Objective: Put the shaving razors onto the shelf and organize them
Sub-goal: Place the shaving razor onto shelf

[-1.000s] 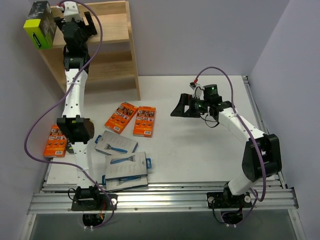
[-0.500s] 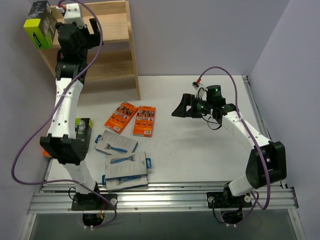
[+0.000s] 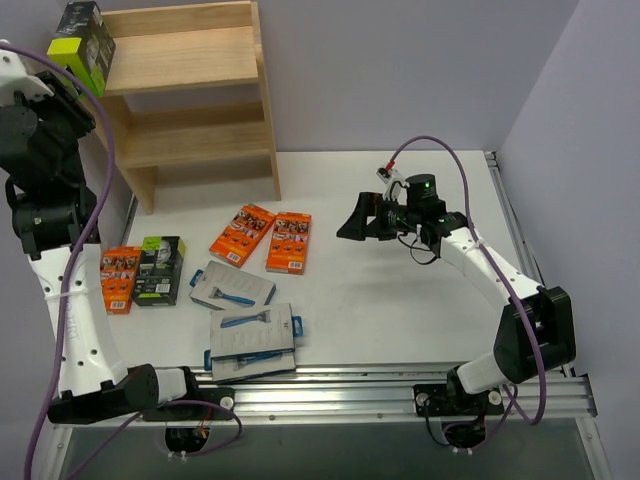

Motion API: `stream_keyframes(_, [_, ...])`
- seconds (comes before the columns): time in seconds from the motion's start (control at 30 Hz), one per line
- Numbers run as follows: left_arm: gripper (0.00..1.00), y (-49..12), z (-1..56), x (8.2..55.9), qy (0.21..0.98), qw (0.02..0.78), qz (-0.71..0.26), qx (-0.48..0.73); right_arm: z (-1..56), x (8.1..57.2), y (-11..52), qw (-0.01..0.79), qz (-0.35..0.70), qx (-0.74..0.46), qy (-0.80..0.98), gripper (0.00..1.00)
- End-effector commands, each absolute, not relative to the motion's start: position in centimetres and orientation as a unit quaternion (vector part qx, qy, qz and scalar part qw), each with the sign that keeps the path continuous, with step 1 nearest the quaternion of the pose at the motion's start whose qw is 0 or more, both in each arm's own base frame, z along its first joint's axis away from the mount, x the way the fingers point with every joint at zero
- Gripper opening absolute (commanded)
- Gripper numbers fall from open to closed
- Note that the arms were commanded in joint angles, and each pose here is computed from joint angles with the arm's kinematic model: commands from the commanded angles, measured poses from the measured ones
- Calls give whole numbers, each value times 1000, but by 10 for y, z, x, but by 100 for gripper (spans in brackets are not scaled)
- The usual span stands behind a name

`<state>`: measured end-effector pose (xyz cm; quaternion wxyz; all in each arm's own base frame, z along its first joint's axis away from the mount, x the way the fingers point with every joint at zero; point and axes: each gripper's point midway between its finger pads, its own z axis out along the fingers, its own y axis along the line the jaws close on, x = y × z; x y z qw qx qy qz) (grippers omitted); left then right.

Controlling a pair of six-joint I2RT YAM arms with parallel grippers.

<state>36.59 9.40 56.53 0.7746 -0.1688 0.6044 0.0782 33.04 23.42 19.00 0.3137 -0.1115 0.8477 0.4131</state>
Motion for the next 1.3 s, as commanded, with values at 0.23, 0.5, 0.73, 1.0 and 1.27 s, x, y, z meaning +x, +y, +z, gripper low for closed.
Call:
stream_keyframes(0.23, [47, 139, 524, 389, 638, 740, 48, -209, 204, 327, 245, 339, 425, -132, 829, 92])
stream_keyframes(0.5, [42, 152, 540, 422, 632, 746, 28, -208, 194, 326, 251, 334, 424, -139, 830, 92])
stream_keyframes(0.73, [40, 159, 540, 445, 637, 744, 24, -200, 181, 327, 254, 323, 427, -142, 833, 92])
stream_keyframes(1.0, [37, 167, 531, 469, 638, 742, 16, -204, 179, 331, 255, 322, 426, -146, 833, 92])
stream_keyframes(1.27, [35, 166, 525, 491, 642, 740, -7, -201, 172, 335, 256, 317, 423, -147, 836, 91])
